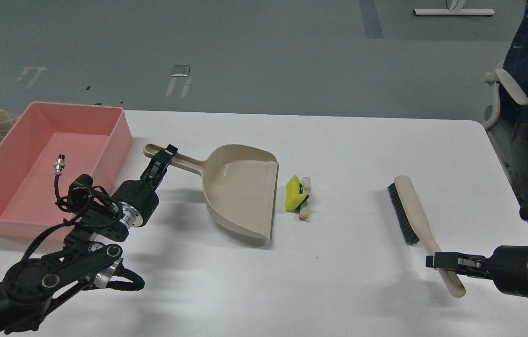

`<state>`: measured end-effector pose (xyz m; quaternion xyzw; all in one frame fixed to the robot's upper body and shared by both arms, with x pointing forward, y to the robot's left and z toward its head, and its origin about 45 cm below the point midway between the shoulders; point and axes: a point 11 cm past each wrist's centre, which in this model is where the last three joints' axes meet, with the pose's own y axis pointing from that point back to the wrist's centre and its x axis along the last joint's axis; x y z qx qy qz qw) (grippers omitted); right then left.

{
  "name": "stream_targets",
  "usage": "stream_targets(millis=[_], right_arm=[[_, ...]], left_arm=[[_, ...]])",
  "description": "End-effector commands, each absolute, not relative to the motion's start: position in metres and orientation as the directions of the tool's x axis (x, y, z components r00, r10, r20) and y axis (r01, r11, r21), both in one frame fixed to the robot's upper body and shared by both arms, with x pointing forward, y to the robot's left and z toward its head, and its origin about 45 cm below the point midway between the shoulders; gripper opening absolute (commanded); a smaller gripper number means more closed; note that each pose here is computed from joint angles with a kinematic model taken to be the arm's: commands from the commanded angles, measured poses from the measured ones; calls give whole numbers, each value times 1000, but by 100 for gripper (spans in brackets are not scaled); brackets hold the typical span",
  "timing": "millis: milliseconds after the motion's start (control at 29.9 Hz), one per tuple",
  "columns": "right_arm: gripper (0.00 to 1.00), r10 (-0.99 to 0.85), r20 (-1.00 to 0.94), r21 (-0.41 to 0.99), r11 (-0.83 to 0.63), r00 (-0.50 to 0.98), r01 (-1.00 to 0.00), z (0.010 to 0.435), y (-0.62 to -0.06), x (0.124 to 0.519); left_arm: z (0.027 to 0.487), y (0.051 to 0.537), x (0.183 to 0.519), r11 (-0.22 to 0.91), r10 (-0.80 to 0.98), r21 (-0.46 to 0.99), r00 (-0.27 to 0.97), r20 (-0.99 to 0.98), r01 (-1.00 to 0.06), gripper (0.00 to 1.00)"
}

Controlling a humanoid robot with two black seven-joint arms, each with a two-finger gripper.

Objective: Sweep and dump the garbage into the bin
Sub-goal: 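Grasp the brush handle with the right gripper and lift it, then sweep the sponge and debris into the dustpan with the right gripper's brush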

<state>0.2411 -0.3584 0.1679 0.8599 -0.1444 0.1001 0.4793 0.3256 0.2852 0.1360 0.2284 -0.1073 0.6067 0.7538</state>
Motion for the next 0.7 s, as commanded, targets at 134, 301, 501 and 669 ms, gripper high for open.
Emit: stream_targets(millis=[134, 301, 501, 669], right_arm=[[0, -146, 324, 784, -512, 935, -351, 172, -351, 246], [0, -139, 328, 759, -549, 934, -348, 169, -332, 251], [0, -140, 335, 725, -593, 932, -350, 167, -307, 259], [0, -130, 331, 711, -617, 935, -338, 162, -288, 262]], left_arm=[[135, 286, 324, 160, 864, 217, 243, 441, -963, 0], [135, 286, 324, 168, 854, 212, 250, 457, -963, 0], [134, 284, 322, 173, 852, 211, 253, 457, -962, 0], [134, 283, 320, 187, 852, 193, 256, 456, -963, 0]])
